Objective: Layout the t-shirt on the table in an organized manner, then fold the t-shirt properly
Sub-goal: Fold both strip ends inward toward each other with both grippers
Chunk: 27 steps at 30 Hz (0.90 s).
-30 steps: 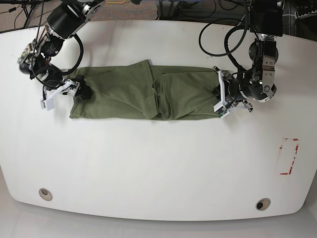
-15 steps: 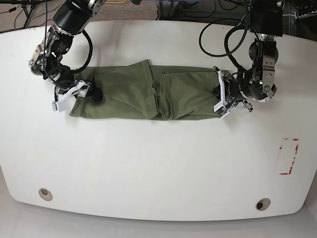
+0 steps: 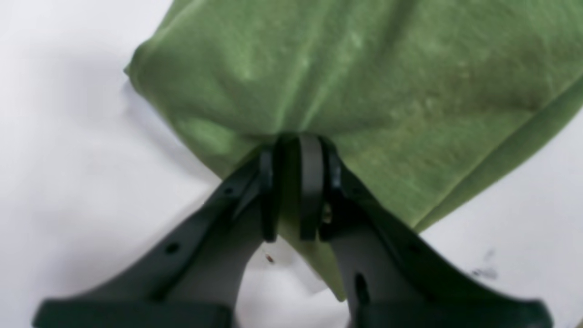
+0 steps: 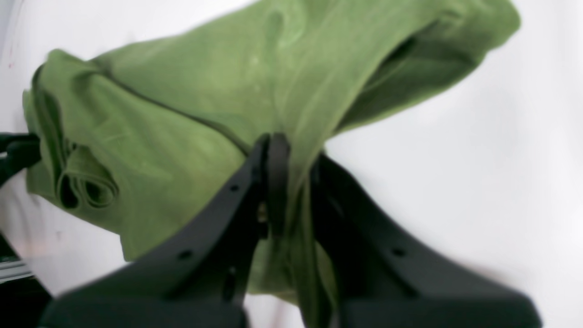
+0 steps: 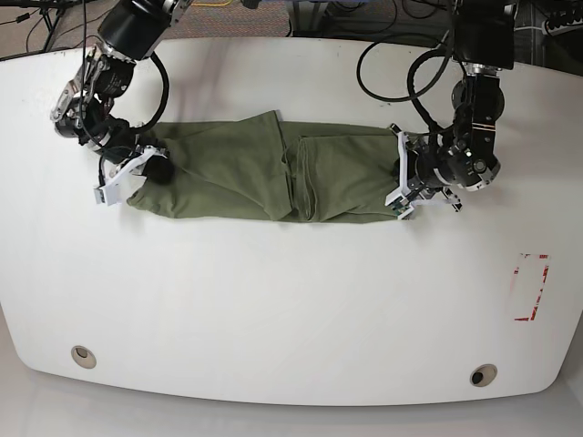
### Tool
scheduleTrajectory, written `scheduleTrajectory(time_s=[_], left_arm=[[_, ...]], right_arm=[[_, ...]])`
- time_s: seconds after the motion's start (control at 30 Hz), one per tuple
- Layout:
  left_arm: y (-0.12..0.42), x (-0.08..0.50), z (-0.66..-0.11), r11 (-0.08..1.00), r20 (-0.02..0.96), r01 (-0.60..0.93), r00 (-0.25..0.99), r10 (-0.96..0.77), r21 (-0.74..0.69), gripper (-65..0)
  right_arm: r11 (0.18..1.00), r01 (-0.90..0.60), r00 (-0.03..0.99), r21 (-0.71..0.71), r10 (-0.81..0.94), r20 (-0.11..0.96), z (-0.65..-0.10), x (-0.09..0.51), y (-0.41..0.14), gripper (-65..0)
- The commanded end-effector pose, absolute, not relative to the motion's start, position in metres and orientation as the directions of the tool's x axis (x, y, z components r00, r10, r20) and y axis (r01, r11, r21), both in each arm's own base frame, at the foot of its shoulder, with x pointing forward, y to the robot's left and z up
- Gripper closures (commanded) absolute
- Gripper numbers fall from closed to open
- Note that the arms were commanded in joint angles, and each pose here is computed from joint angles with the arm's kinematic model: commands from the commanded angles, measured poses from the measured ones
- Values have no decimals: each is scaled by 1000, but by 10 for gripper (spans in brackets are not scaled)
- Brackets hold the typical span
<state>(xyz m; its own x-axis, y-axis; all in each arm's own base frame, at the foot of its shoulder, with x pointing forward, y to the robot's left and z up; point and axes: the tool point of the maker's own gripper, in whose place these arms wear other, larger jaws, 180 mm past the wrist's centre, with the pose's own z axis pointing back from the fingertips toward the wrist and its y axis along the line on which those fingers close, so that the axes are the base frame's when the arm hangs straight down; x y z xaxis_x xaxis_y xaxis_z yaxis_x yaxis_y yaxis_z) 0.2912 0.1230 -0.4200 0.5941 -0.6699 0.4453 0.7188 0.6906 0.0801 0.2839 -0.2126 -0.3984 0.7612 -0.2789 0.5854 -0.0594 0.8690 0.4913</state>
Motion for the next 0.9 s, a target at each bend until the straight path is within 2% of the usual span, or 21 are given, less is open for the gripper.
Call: scheduleTrajectory(time_s=[0.0, 0.27, 0.47, 0.87], left_arm=[[130, 287, -428, 662, 345, 738, 592, -729, 132, -47], [101, 296, -427, 574, 298, 791, 507, -809, 212, -47], [83, 300, -425, 566, 291, 787, 497, -818, 246, -47], [56, 313, -411, 588, 365, 775, 491, -791, 231, -47]], right_arm=[[896, -109, 724, 430, -225, 652, -372, 288, -219, -11], [929, -186, 675, 320, -116, 729, -329, 289, -204, -11], [910, -327, 624, 256, 5, 782, -305, 292, -161, -13], [790, -486, 597, 374, -12, 802, -293, 293, -58, -13]])
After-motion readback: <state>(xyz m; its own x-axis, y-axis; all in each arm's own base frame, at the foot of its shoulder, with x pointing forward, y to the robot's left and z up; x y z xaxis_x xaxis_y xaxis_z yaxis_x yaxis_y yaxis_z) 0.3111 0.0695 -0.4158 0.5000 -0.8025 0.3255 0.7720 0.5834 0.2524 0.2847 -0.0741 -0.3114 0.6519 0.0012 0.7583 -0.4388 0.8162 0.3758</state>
